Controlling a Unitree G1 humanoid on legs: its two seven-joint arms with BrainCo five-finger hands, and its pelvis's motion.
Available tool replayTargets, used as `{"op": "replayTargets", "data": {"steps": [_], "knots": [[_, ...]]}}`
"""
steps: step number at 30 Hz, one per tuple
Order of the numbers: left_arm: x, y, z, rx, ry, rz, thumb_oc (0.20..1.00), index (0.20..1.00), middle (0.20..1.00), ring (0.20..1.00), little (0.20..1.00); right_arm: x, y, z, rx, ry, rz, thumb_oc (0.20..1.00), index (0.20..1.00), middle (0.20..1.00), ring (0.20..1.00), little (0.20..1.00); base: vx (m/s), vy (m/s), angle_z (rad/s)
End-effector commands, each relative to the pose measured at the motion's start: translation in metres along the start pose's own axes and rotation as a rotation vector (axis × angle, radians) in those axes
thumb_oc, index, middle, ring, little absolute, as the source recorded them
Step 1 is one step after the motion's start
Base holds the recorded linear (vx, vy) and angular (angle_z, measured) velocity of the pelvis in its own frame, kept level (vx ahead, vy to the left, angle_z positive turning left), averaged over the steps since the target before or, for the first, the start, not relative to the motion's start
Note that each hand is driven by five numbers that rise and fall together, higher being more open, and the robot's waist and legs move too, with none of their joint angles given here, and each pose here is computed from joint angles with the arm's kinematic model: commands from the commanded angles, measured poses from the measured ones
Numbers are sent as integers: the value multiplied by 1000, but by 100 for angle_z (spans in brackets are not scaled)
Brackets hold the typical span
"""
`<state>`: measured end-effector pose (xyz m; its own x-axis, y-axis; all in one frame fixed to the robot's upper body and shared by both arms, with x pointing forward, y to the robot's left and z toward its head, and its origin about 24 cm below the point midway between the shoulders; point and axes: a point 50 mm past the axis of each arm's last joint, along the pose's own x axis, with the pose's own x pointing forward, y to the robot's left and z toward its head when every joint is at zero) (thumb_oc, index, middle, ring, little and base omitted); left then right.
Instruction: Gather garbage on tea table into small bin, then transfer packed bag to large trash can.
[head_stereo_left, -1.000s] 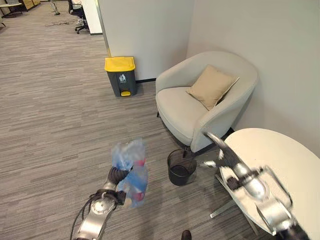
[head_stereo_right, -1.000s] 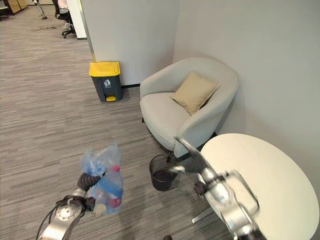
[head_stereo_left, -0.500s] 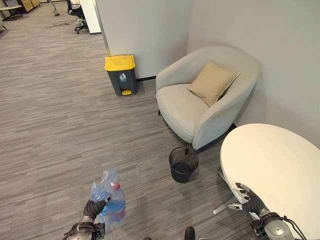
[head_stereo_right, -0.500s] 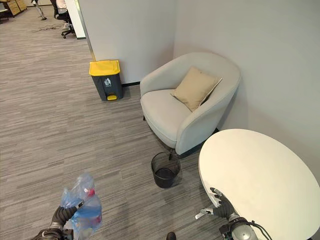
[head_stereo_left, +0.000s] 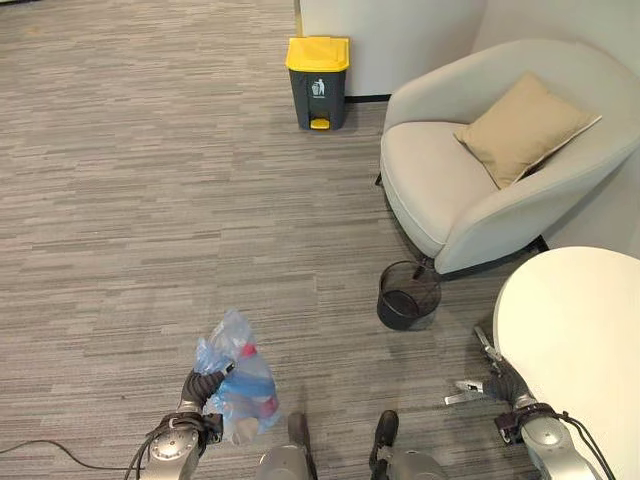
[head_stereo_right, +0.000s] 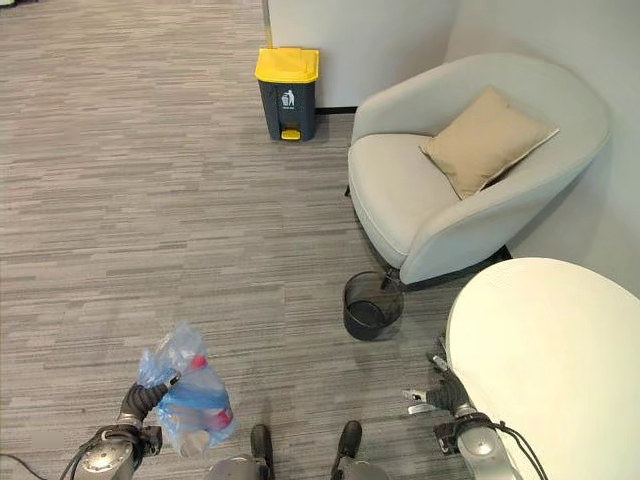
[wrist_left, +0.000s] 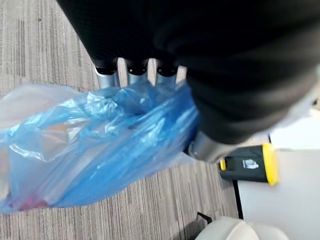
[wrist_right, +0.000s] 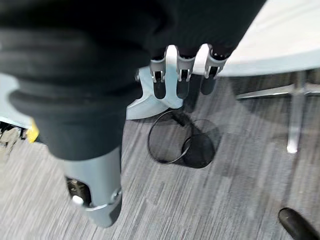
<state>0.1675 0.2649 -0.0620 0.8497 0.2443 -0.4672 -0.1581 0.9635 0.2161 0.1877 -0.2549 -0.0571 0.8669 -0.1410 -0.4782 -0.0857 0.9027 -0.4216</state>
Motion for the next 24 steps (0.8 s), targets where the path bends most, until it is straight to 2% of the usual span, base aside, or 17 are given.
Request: {"op": "replayTargets", "data": {"steps": [1, 5, 13, 19, 24], "knots": [[3, 24, 21, 39, -100, 51, 200, 200, 200, 200, 200, 5, 3, 9, 8, -40, -15, 1000, 1000, 1000, 1000, 1000, 69, 174, 4], [8, 30, 34, 66, -143, 69, 200, 200, 200, 200, 200, 11, 12, 22, 37, -82, -5, 1000, 1000, 1000, 1000, 1000, 87, 191, -6], [13, 22, 38, 76, -148, 36, 200, 200, 200, 200, 200, 14, 11, 27, 39, -98, -6, 1000, 1000, 1000, 1000, 1000, 143, 73, 23], [15, 12, 35, 88, -136, 6, 200, 200, 200, 200, 200, 9, 10, 17, 32, -68, -10, 1000, 1000, 1000, 1000, 1000, 376, -77, 42], [13, 8, 33, 96, -133, -22, 200, 200, 200, 200, 200, 4, 8, 8, 46, -46, -10, 1000, 1000, 1000, 1000, 1000, 310, -195, 97]]}}
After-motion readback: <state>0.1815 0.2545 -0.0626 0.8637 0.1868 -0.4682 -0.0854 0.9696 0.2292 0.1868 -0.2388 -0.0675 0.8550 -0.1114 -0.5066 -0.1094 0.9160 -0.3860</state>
